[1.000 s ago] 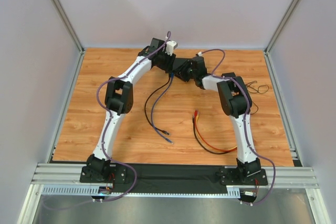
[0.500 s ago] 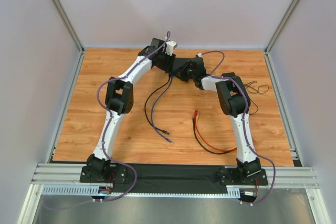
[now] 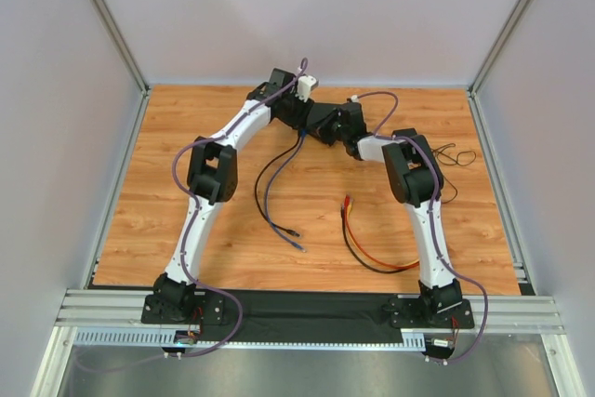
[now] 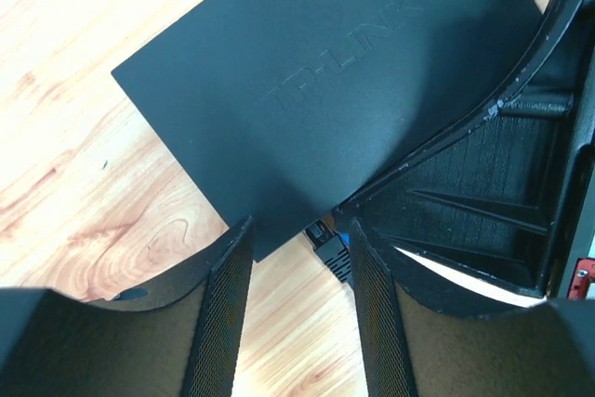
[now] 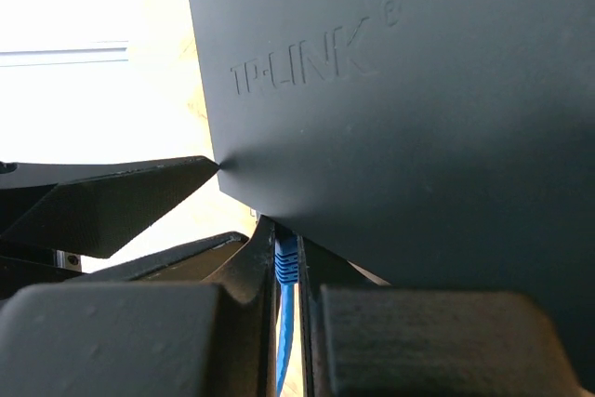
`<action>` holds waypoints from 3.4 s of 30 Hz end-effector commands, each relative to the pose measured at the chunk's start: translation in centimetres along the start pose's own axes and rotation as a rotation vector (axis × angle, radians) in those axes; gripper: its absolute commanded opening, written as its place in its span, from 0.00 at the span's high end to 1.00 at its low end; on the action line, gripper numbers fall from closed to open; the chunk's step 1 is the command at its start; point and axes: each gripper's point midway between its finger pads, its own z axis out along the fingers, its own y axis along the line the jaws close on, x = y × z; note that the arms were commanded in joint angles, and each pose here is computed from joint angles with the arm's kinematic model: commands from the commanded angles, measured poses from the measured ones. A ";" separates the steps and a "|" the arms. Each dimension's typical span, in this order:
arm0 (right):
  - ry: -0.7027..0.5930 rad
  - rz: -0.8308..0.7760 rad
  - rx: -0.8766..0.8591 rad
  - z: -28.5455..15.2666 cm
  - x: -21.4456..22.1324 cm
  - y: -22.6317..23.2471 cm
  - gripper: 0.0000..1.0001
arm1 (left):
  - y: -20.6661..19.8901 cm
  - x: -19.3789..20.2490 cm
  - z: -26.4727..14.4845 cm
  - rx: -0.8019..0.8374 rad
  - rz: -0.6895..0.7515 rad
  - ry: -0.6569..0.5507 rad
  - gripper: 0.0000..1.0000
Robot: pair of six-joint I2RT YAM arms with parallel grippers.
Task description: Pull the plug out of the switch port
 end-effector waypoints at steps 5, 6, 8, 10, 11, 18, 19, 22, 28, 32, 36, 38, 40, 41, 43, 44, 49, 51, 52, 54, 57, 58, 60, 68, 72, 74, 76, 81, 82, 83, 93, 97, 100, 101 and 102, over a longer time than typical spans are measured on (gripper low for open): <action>0.048 0.036 0.045 -0.5 0.8 -2.2 1.00 | -1.2 0.1 -0.2 -0.051 0.125 0.043 0.45; 0.047 0.038 0.043 -0.6 0.8 -2.1 1.00 | -1.3 -0.2 -0.2 -0.046 0.132 0.039 0.45; 0.047 0.039 0.042 -0.6 0.7 -2.1 1.00 | -1.3 -0.2 0.0 -0.055 0.136 0.039 0.44; 0.052 0.039 0.040 -0.6 0.8 -2.0 1.00 | -0.9 -0.4 0.0 -0.082 0.120 0.033 0.44; 0.055 0.041 0.038 -0.7 0.8 -2.0 1.00 | -0.6 -0.4 0.0 -0.100 0.115 0.034 0.44; 0.066 0.039 0.035 -1.1 1.3 -2.2 1.00 | 0.1 -0.8 0.1 -0.132 0.061 0.016 0.45; 0.066 0.041 0.035 -1.1 1.3 -2.2 1.00 | 0.1 -0.9 0.1 -0.131 0.059 0.011 0.45; 0.067 0.039 0.034 -1.2 1.3 -2.2 1.00 | 0.3 -1.2 0.0 -0.141 0.057 0.005 0.45; 0.088 0.039 0.028 -1.2 1.7 -2.1 1.00 | 0.4 -1.2 0.1 -0.148 0.045 0.003 0.46; 0.095 0.028 0.026 -1.6 1.9 -1.7 1.00 | 0.1 -0.9 0.4 -0.153 0.055 0.024 0.46; 0.110 0.020 0.023 -2.0 2.1 -1.3 1.00 | 0.2 -0.8 0.5 -0.164 0.054 0.033 0.46; 0.118 0.015 0.030 -2.3 2.4 -1.4 1.00 | 0.3 -0.9 0.4 -0.165 0.053 0.030 0.46; 0.127 0.008 0.025 -2.6 2.7 -1.1 1.00 | 0.0 -0.9 0.5 -0.159 0.056 0.033 0.46; 0.133 0.006 0.027 -2.7 2.9 -1.2 1.00 | 0.1 -0.8 0.6 -0.163 0.056 0.036 0.46; 0.134 -0.009 0.024 -3.0 2.9 -0.9 1.00 | 0.0 -0.7 0.6 -0.160 0.058 0.040 0.46; 0.137 -0.012 0.030 -3.2 3.0 -0.9 1.00 | 0.0 -0.6 0.7 -0.164 0.056 0.044 0.46; 0.154 -0.029 0.058 -4.0 3.6 -1.6 1.00 | -0.2 -0.6 0.8 -0.165 0.068 0.047 0.46; 0.168 -0.025 0.065 -4.1 3.9 -2.0 1.00 | -0.2 -0.7 0.7 -0.169 0.072 0.046 0.46; 0.171 -0.027 0.066 -3.9 3.9 -2.1 1.00 | -0.2 -0.7 0.8 -0.168 0.073 0.048 0.46; 0.184 -0.037 0.075 -3.7 4.1 -2.1 1.00 | -0.3 -0.7 0.8 -0.169 0.076 0.048 0.46; 0.197 -0.015 0.043 -3.3 3.9 -1.7 1.00 | -0.9 -0.4 0.9 -0.138 0.096 0.058 0.48; 0.193 -0.014 0.037 -3.2 3.6 -1.7 1.00 | -1.5 -0.9 0.5 -0.110 0.104 0.046 0.48; 0.186 -0.024 0.045 -3.2 3.3 -1.8 1.00 | -2.1 -0.1 0.8 -0.089 0.144 0.057 0.48; 0.191 -0.036 0.026 -3.4 3.2 -1.1 1.00 | -1.7 0.6 0.8 -0.140 0.164 0.096 0.44; 0.193 -0.061 0.042 -3.7 3.8 -1.1 1.00 | -1.4 0.5 1.3 -0.166 0.124 0.095 0.43; 0.207 -0.059 0.046 -3.7 4.6 -1.1 1.00 | -0.9 0.0 1.0 -0.194 0.116 0.091 0.42; 0.211 -0.056 0.054 -4.0 5.4 -1.3 1.00 | -0.8 0.2 1.2 -0.198 0.119 0.096 0.43; 0.222 -0.053 0.080 -4.3 6.8 -2.6 1.00 | -1.0 0.2 1.1 -0.189 0.126 0.096 0.43; 0.225 -0.049 0.078 -4.3 6.6 -2.6 1.00 | -0.9 0.2 1.1 -0.190 0.126 0.096 0.43; 0.223 -0.046 0.075 -4.3 6.6 -2.7 1.00 | -1.0 0.2 1.1 -0.189 0.125 0.094 0.43; 0.207 -0.134 -0.002 -6.0 3.9 -0.1 1.00 | -1.9 -1.6 -1.3 -0.137 0.075 0.012 0.41; 0.267 -0.161 -0.080 -7.8 3.4 2.1 1.00 | -1.4 -3.0 -3.5 -0.151 0.041 -0.046 0.41; 0.334 -0.189 -0.143 -10.1 2.8 3.8 1.00 | -1.2 -4.0 -5.3 -0.129 -0.004 -0.100 0.40; 0.348 -0.204 -0.148 -10.5 2.6 4.1 1.00 | -1.1 -4.8 -6.4 -0.128 -0.011 -0.127 0.40; 0.398 -0.231 -0.104 -11.6 2.7 2.7 1.00 | -1.1 -4.3 -6.5 -0.126 -0.020 -0.122 0.40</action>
